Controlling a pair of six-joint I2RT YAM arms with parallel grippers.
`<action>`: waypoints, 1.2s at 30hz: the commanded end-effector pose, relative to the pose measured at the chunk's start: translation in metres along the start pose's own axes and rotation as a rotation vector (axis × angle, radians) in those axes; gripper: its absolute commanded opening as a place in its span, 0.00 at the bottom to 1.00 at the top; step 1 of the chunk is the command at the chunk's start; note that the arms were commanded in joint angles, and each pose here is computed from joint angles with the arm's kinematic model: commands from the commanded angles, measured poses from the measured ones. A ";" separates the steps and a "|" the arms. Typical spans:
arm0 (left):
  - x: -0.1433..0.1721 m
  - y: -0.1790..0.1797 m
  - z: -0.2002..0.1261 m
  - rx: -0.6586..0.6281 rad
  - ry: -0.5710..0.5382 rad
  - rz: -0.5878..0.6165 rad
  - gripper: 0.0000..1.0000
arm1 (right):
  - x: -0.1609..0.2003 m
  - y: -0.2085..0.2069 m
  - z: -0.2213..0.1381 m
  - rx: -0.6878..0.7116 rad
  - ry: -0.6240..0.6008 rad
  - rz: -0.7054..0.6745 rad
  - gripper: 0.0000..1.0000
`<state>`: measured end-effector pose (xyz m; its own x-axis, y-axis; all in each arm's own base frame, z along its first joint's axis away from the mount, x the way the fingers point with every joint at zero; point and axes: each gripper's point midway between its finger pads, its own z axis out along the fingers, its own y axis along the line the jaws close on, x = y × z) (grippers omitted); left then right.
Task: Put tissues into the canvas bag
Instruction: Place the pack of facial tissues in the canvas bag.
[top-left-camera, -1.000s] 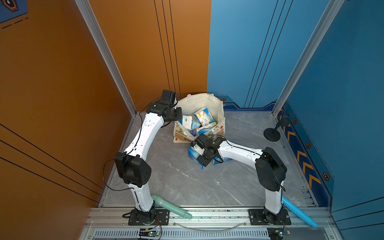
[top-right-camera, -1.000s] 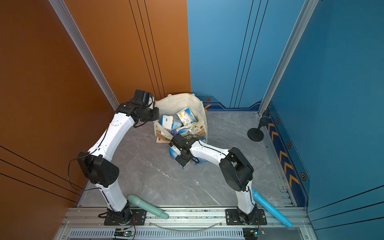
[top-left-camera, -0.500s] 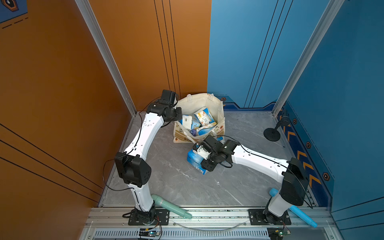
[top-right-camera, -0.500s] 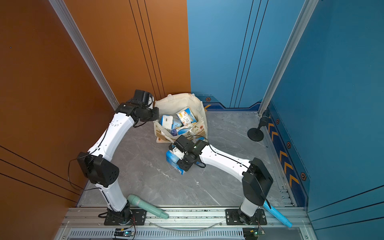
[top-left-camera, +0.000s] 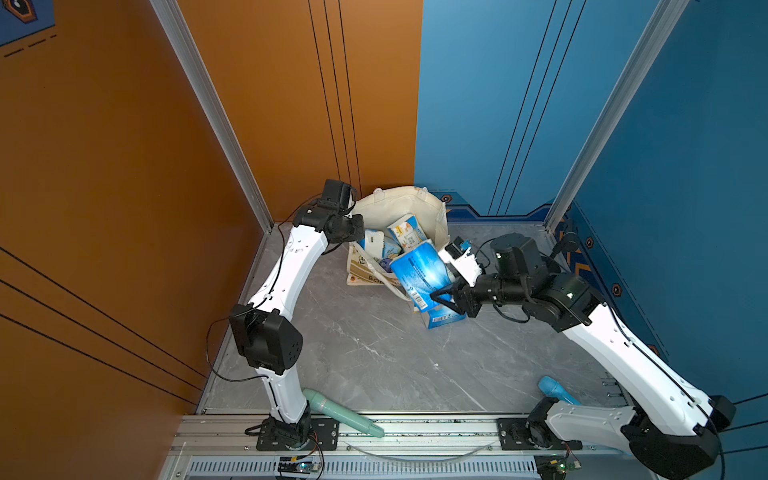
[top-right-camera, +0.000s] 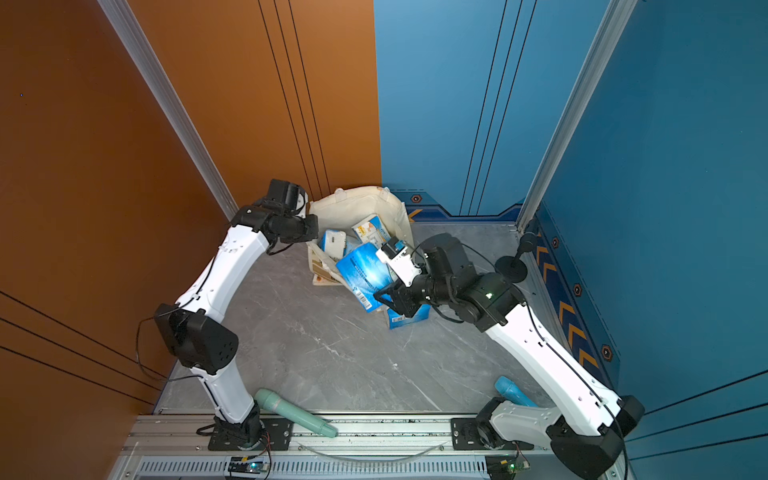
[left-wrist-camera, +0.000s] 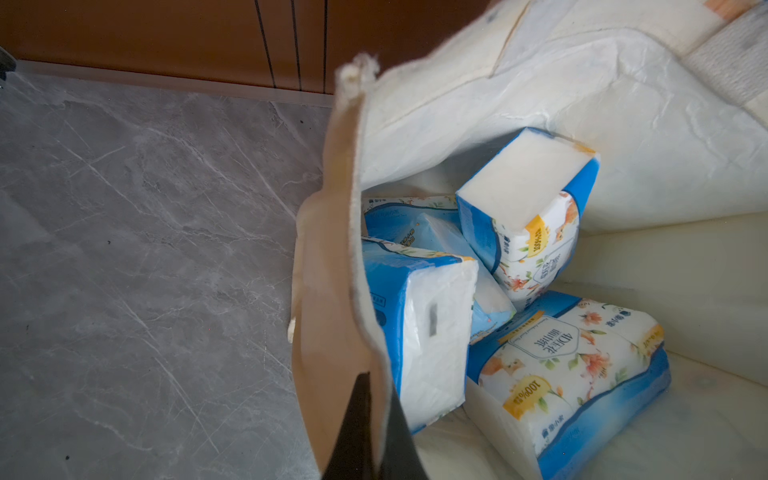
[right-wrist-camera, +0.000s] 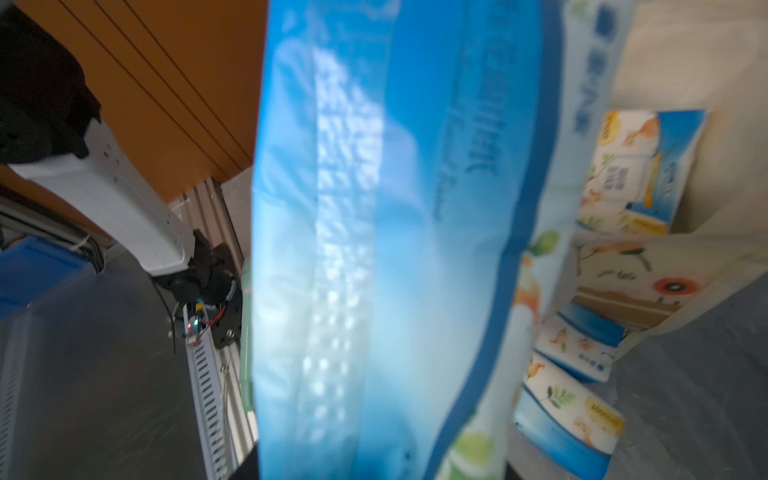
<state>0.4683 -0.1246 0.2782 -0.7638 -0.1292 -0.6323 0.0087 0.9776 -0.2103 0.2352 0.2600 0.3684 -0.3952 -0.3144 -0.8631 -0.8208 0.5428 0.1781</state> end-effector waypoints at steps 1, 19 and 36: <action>-0.013 -0.004 -0.005 0.012 -0.036 0.011 0.00 | -0.057 -0.025 -0.008 0.077 -0.173 -0.017 0.32; -0.017 -0.011 -0.006 0.027 -0.038 0.025 0.00 | -0.064 -0.144 0.165 0.246 0.136 0.178 0.26; -0.018 -0.009 0.001 0.022 -0.028 0.023 0.00 | 0.002 -0.223 0.102 0.913 0.463 0.033 0.25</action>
<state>0.4745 -0.1303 0.2796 -0.7686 -0.1172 -0.6289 0.0234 0.9773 -0.2107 0.4621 0.2564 0.2600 -0.6829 -0.4209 -0.5971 -0.3604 0.9050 -0.2259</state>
